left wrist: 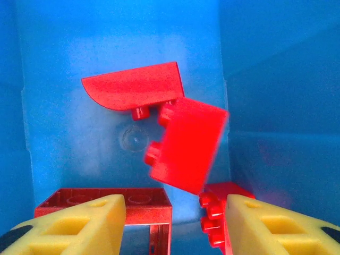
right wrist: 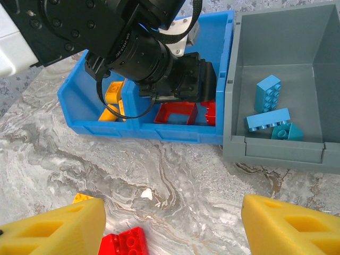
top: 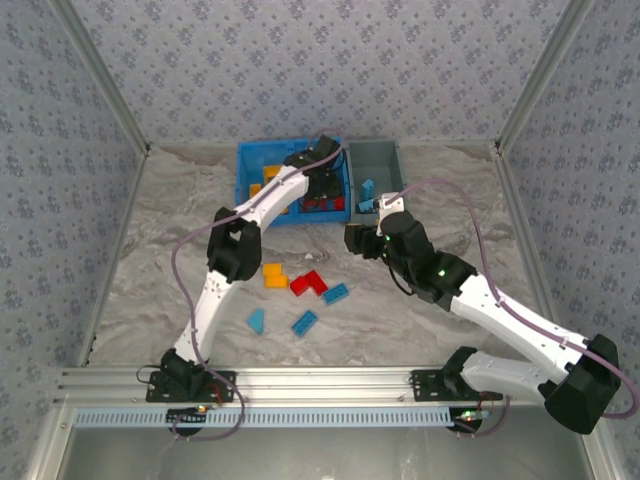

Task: Sort the legos into containers by color

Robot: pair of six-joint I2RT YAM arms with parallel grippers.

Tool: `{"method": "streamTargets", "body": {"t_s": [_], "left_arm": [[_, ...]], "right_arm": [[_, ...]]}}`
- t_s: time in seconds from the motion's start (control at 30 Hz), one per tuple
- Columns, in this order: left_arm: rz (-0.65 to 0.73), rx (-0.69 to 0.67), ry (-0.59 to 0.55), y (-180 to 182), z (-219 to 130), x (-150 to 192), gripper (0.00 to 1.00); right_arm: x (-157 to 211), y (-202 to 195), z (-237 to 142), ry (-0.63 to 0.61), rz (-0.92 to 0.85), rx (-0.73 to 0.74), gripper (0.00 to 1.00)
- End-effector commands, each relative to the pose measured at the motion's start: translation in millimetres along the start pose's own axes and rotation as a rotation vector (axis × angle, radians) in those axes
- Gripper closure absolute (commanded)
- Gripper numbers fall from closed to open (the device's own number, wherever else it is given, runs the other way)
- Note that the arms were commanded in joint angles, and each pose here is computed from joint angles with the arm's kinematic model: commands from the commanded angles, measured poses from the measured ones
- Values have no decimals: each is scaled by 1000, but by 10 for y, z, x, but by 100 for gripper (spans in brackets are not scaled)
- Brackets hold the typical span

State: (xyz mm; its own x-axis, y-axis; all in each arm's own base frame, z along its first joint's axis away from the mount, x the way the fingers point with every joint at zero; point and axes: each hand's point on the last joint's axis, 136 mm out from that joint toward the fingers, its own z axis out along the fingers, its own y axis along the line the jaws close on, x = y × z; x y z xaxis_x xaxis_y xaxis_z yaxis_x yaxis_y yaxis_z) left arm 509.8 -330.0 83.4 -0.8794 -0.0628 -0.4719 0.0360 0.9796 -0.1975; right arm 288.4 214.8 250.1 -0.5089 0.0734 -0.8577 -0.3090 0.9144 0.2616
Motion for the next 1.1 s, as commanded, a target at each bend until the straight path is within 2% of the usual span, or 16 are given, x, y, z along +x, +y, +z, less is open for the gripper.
{"method": "streamTargets", "body": {"t_s": [0.0, 0.1, 0.23, 0.33, 0.47, 0.67, 0.77, 0.8, 0.97, 1.07], "left_arm": [[13, 36, -109, -163, -696, -309, 47], [7, 22, -156, -166, -1037, -369, 46], [-12, 10, -216, -101, -1596, -304, 43], [-3, 81, -255, -87, -2006, -115, 40], [41, 204, -244, -19, -2368, 409, 35], [116, 294, -166, 261, -2674, 1328, 32], [113, 296, -123, 472, -2718, 1724, 32], [100, 297, -116, 544, -2738, 1817, 32], [20, 293, -122, 893, -2824, 2093, 31], [1, 288, -131, 990, -2853, 2144, 30]], "right_arm": [[127, -60, -34, 38, 10, 15, 30], [367, -91, -4, 105, -17, 23, 30], [802, -131, 32, 262, -115, 55, 30], [1116, -100, 15, 374, -211, 42, 27], [1511, -79, -18, 533, -351, 38, 23], [1916, -94, 27, 721, -556, 90, 19], [2001, -65, 114, 776, -583, 110, 18], [2026, -35, 146, 788, -586, 110, 10], [2109, 155, 300, 789, -490, 98, 9], [2119, 184, 366, 780, -423, 114, 8]]}}
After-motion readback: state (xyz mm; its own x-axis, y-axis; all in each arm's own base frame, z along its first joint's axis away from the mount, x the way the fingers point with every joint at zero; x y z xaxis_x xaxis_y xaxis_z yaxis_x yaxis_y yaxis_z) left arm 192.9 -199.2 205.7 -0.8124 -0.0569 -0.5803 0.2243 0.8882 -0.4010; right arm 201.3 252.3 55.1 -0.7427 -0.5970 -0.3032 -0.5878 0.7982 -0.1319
